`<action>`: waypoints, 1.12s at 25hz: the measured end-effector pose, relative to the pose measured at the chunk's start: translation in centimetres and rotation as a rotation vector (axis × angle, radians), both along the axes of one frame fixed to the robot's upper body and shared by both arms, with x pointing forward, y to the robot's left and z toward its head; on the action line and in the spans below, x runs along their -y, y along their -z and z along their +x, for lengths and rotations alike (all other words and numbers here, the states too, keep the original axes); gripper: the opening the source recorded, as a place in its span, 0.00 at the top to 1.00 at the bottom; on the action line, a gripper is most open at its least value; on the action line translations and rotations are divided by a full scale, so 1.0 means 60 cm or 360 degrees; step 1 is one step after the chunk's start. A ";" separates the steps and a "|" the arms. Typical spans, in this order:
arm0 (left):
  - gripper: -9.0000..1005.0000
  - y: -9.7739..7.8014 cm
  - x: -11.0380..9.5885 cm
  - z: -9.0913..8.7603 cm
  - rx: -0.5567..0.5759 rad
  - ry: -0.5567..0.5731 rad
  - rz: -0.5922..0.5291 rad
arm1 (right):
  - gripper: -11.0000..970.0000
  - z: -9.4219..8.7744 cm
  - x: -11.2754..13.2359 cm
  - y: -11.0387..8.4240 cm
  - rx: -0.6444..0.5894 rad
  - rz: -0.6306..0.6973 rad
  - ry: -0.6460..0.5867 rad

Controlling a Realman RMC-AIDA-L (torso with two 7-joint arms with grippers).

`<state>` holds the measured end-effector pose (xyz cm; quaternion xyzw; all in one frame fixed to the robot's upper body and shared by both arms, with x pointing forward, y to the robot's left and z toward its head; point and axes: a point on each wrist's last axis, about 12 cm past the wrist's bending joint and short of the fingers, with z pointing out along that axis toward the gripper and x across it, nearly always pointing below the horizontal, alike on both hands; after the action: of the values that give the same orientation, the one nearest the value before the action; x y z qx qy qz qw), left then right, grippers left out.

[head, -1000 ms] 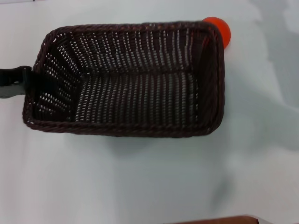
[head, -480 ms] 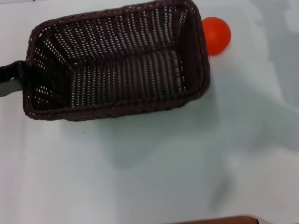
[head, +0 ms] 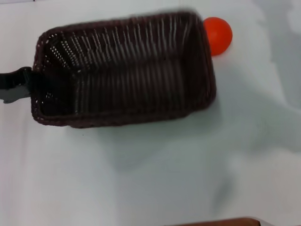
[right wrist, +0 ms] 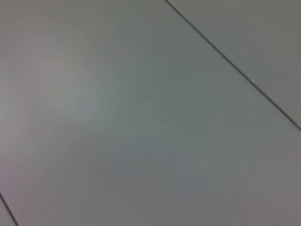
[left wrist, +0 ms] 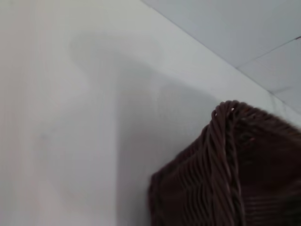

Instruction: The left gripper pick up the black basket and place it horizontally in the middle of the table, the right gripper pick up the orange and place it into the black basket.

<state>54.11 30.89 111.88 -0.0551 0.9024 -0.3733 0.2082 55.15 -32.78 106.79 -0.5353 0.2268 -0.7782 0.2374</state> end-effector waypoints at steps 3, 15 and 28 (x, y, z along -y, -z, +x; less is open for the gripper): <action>0.84 0.001 0.001 0.000 0.0004 -0.0004 -0.0019 | 0.03 0.001 0.000 0.000 -0.0002 0.0000 0.0001; 0.48 -0.009 -0.013 0.001 0.0123 0.0034 0.0031 | 0.03 0.000 0.001 0.001 -0.0009 -0.0010 -0.0008; 0.48 -0.077 -0.087 -0.014 0.1170 -0.0062 0.0232 | 0.03 0.060 0.017 -0.021 -0.0301 -0.0192 -0.0398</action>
<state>53.28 36.09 116.48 0.0804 0.7904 -0.2991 0.5286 58.75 -33.80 108.06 -0.6434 0.1327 -0.7010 0.2774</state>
